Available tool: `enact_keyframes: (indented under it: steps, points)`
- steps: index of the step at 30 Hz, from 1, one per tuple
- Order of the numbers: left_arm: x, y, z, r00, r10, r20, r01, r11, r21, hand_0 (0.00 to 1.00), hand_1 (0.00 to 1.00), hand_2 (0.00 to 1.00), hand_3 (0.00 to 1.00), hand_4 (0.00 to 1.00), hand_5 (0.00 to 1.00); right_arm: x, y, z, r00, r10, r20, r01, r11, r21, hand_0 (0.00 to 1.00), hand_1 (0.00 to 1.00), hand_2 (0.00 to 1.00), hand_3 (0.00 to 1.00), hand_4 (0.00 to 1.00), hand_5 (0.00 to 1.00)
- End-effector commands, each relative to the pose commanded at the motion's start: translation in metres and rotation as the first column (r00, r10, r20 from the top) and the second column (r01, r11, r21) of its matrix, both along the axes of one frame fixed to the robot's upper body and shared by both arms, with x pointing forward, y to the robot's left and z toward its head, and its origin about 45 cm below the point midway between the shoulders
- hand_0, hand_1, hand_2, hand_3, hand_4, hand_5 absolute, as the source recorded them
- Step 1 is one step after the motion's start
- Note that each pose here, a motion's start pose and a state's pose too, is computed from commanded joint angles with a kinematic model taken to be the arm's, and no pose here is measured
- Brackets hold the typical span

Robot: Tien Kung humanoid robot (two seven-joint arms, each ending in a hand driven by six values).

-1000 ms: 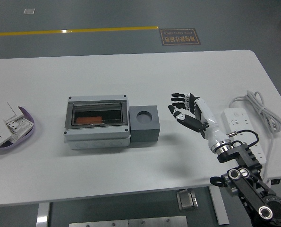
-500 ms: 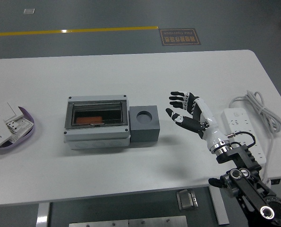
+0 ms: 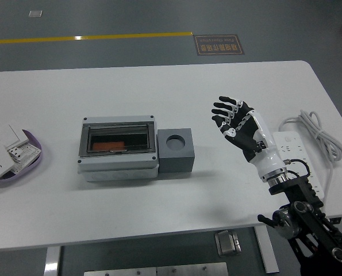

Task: Pick up the cylinder from the cube,place it in the box,flap close box

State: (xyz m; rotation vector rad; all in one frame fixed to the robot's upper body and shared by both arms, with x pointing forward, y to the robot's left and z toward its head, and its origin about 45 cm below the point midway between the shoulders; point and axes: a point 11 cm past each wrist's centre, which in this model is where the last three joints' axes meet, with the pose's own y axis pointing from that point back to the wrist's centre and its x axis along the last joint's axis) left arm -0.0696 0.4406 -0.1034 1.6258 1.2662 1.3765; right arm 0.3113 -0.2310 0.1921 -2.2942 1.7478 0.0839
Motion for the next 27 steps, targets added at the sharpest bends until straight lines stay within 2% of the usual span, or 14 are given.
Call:
enact_keyframes:
  steps: [2, 3, 8, 9, 10, 18, 27]
  points:
    - [-0.0011, 0.003, 0.0, 0.999, -0.011, 0.039, 0.01, 1.0, 0.016, 0.624, 0.625, 0.587, 0.638, 0.69, 0.21, 0.0, 0.0, 0.004, 1.0, 0.002, 0.009, -0.002, 0.998, 0.059, 0.587, 0.572, 0.541, 0.653, 0.686, 0.028]
    - [-0.0009, 0.004, 0.0, 0.998, -0.014, 0.057, 0.013, 1.0, 0.021, 0.621, 0.622, 0.585, 0.637, 0.691, 0.209, 0.0, 0.0, 0.005, 1.0, 0.001, 0.01, -0.002, 0.997, 0.081, 0.628, 0.603, 0.545, 0.631, 0.914, 0.553]
    - [0.0037, -0.002, -0.004, 0.987, -0.021, 0.162, 0.018, 1.0, 0.02, 0.621, 0.622, 0.585, 0.637, 0.691, 0.209, 0.0, 0.004, 0.006, 1.0, 0.022, -0.003, -0.021, 0.981, 0.194, 0.628, 0.603, 0.545, 0.631, 0.914, 0.553]
    - [0.0054, -0.004, -0.005, 0.983, -0.015, 0.183, 0.013, 1.0, 0.015, 0.601, 0.593, 0.547, 0.594, 0.676, 0.198, 0.0, 0.005, 0.006, 1.0, 0.028, -0.006, -0.027, 0.976, 0.218, 0.652, 0.617, 0.605, 0.637, 0.962, 0.719]
    - [0.0064, -0.006, -0.006, 0.98, -0.006, 0.196, 0.005, 1.0, 0.008, 0.601, 0.593, 0.547, 0.594, 0.676, 0.198, 0.001, 0.005, 0.007, 0.999, 0.033, -0.009, -0.03, 0.97, 0.24, 0.652, 0.617, 0.605, 0.637, 0.962, 0.719]
    - [0.0078, -0.009, -0.007, 0.981, 0.008, 0.192, -0.01, 1.0, 0.008, 0.595, 0.585, 0.542, 0.585, 0.681, 0.192, 0.002, 0.002, 0.009, 0.999, 0.044, -0.019, -0.037, 0.953, 0.3, 0.646, 0.61, 0.615, 0.64, 0.966, 0.746]
    - [0.0033, -0.015, -0.008, 0.995, 0.015, 0.098, -0.012, 1.0, -0.029, 0.603, 0.599, 0.551, 0.591, 0.684, 0.209, 0.004, 0.001, 0.009, 0.998, 0.051, -0.022, -0.042, 0.952, 0.303, 0.636, 0.582, 0.605, 0.633, 0.95, 0.76]
